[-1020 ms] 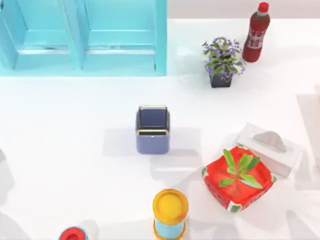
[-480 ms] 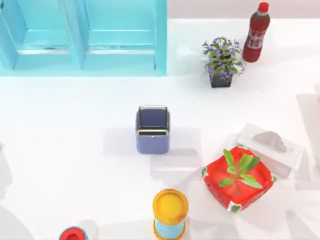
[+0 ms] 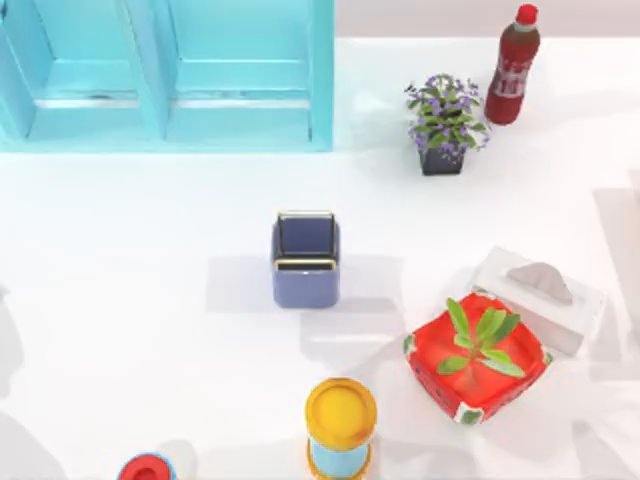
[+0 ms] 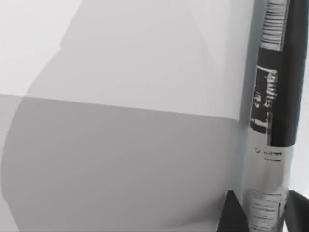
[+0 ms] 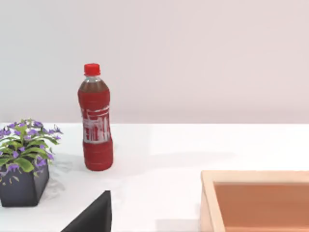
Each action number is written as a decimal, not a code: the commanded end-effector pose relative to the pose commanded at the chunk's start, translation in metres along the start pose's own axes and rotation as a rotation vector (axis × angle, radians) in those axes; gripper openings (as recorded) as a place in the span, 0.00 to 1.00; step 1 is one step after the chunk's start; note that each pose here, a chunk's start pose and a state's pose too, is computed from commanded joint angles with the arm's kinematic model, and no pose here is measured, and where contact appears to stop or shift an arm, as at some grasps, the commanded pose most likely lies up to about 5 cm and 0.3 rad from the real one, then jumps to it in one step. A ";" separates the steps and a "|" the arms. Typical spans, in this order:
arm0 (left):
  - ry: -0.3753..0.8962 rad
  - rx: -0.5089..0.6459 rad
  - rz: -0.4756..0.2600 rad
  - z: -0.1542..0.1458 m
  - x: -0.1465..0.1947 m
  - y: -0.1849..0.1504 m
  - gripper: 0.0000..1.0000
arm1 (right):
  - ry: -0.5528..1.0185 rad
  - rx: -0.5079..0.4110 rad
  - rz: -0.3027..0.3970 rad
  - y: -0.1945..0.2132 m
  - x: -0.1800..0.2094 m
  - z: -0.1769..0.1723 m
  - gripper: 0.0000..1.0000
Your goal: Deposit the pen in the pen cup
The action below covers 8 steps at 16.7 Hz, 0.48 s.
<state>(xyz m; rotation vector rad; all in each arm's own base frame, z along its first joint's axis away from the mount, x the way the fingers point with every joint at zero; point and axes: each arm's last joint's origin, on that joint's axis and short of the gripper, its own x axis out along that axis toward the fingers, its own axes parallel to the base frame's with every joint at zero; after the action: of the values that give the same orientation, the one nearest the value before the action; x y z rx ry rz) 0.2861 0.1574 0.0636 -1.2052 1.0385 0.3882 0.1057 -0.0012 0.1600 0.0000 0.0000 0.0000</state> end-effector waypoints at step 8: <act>-0.063 -0.020 0.019 0.013 -0.091 0.007 0.00 | 0.000 0.000 0.000 0.000 0.000 0.000 1.00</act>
<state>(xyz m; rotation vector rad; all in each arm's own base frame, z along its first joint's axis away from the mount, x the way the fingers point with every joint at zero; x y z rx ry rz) 0.2403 0.1956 0.1335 -1.1951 0.9947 0.4495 0.1057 -0.0012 0.1600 0.0000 0.0000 0.0000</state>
